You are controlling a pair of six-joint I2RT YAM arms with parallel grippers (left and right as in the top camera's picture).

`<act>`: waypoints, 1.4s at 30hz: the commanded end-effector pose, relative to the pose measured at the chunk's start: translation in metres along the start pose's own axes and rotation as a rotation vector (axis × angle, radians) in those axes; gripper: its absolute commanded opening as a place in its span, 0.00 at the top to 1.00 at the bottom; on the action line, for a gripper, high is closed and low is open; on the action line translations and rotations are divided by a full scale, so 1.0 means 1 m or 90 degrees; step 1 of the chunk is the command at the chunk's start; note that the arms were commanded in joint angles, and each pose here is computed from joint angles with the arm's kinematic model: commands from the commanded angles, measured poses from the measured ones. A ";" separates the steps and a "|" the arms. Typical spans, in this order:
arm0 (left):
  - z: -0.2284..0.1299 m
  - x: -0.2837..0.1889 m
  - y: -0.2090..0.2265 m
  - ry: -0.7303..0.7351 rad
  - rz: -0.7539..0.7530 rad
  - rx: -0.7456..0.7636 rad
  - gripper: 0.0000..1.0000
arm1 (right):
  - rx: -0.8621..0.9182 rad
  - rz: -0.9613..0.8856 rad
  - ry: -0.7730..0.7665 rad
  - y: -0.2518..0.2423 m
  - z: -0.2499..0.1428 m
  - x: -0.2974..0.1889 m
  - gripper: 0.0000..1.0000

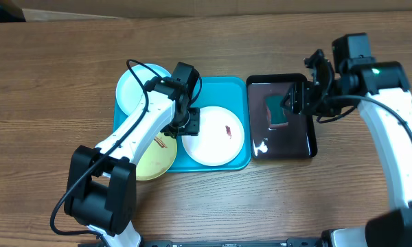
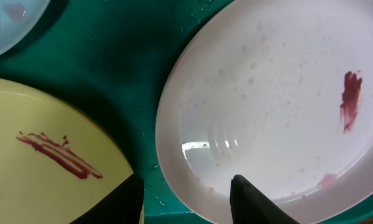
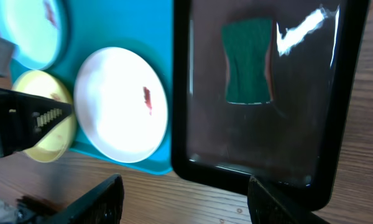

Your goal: Clean dirty plates on tray and stack at the side

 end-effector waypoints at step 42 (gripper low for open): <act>0.006 0.049 0.012 -0.054 0.044 -0.017 0.87 | 0.006 -0.117 -0.006 -0.054 0.011 0.078 0.38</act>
Point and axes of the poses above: each gripper's point midway between its finger pads, its own x axis out along the fingers, its own y axis along the line the jaws close on, z = x × y, the point moved 3 cm from there along -x, back along the fingers, and after that the axes turned 4 degrees about -x, right-handed, at the moved point
